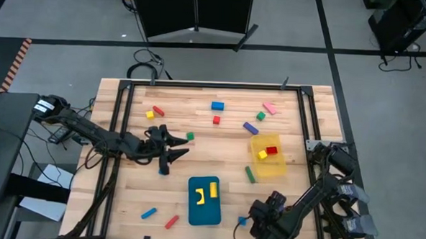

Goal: Sort blocks by size
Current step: Put the large light green block into the blue bin

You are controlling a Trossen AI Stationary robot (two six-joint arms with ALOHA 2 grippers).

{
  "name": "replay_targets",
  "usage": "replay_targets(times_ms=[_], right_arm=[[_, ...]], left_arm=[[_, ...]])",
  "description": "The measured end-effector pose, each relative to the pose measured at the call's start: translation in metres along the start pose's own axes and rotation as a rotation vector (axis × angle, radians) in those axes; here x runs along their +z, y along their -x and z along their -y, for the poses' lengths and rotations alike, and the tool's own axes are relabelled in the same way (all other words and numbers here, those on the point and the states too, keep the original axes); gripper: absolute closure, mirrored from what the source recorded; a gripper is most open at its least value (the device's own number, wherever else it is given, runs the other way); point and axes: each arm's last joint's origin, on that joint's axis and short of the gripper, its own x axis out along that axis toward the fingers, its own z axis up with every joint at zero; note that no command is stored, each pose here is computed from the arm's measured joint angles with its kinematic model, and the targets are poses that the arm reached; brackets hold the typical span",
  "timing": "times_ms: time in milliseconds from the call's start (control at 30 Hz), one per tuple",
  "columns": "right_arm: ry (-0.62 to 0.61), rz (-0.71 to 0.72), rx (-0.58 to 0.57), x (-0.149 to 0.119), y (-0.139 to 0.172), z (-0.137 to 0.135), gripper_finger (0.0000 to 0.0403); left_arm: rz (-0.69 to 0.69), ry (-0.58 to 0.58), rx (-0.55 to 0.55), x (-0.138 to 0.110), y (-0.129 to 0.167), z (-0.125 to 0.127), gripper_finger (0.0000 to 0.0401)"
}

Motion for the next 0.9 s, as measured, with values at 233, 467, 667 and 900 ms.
replay_targets(times_ms=[233, 467, 667, 900], right_arm=[[-0.024, -0.038, 0.042, -0.009, -0.024, 0.008, 0.0115], [-0.026, -0.043, 0.063, -0.010, -0.029, 0.009, 0.0156], [-0.031, -0.036, 0.080, -0.009, -0.030, 0.007, 0.0250], [-0.035, -0.020, 0.072, -0.008, -0.030, 0.007, 0.0290]], left_arm=[[0.000, 0.002, -0.004, 0.000, 0.000, 0.001, 0.0208], [-0.001, 0.002, -0.005, 0.000, 0.000, 0.001, 0.0208], [-0.001, 0.003, -0.005, 0.000, 0.000, 0.001, 0.0208], [-0.001, 0.004, -0.005, 0.000, 0.000, 0.001, 0.0208]])
